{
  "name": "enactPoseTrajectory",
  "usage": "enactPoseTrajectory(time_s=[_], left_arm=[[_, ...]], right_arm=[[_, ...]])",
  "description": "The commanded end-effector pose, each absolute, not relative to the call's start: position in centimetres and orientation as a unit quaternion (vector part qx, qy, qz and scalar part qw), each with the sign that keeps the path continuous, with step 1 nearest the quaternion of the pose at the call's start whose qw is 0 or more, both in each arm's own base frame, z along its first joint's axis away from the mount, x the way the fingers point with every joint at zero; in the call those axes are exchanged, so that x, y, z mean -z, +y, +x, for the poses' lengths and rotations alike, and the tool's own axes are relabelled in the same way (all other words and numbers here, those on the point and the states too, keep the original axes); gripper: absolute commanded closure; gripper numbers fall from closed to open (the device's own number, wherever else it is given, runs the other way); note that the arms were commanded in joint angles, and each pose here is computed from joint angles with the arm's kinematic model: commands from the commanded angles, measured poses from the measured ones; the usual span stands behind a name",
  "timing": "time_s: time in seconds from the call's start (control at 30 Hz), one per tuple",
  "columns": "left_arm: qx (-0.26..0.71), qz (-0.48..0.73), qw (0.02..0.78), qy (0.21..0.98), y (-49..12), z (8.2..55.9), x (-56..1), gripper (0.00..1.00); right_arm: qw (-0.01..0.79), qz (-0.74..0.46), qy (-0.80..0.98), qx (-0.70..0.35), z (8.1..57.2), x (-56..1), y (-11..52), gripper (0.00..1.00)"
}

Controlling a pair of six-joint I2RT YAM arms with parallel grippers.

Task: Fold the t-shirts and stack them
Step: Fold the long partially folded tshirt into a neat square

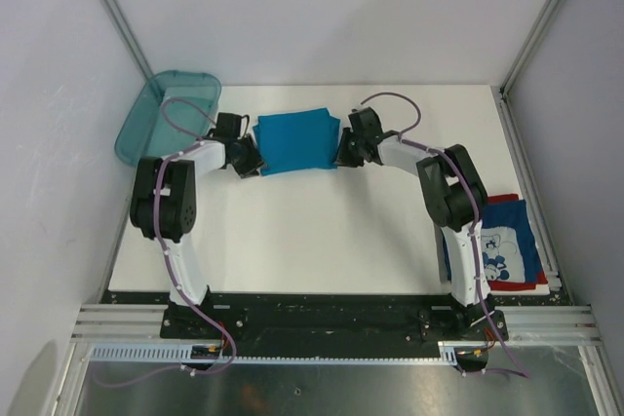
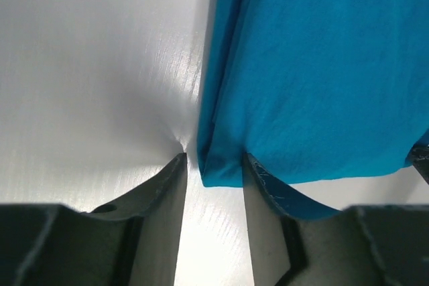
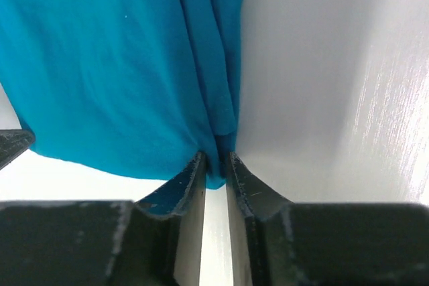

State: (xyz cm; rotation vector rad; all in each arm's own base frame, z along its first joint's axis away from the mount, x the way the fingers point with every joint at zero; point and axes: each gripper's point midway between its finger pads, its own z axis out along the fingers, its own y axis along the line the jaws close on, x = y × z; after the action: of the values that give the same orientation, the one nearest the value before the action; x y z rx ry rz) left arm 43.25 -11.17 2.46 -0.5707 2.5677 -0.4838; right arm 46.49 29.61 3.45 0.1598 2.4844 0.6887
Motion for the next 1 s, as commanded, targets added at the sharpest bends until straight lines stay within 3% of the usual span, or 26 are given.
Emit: enactPoseTrajectory(time_s=[0.0, 0.13, 0.2, 0.27, 0.43, 0.97], left_arm=[[0.182, -0.198, 0.222, 0.937, -12.3, 43.4, -1.9, 0.61], [0.185, -0.206, 0.218, 0.936, -12.6, 43.1, -1.9, 0.82], [0.185, -0.214, 0.218, 0.934, -12.5, 42.8, -2.1, 0.94], [0.184, -0.22, 0.222, 0.932, -12.3, 42.2, -2.8, 0.99], [0.176, -0.24, 0.228, 0.927, -11.3, 39.0, -4.1, 1.0], [0.13, -0.353, 0.227, 0.898, -6.8, 25.0, -3.5, 1.0]], right_arm=[[0.289, 0.06, 0.916, -0.272, 47.5, -4.7, 30.7, 0.83], [0.287, 0.062, 0.916, -0.274, 47.4, -4.9, 30.7, 0.97], [0.286, 0.064, 0.917, -0.272, 47.1, -5.3, 30.5, 0.99], [0.282, 0.068, 0.918, -0.269, 46.4, -5.6, 30.2, 1.0], [0.243, 0.065, 0.931, -0.265, 42.2, -5.1, 30.4, 1.0], [0.151, 0.008, 0.957, -0.247, 22.3, -3.4, 34.5, 1.0]])
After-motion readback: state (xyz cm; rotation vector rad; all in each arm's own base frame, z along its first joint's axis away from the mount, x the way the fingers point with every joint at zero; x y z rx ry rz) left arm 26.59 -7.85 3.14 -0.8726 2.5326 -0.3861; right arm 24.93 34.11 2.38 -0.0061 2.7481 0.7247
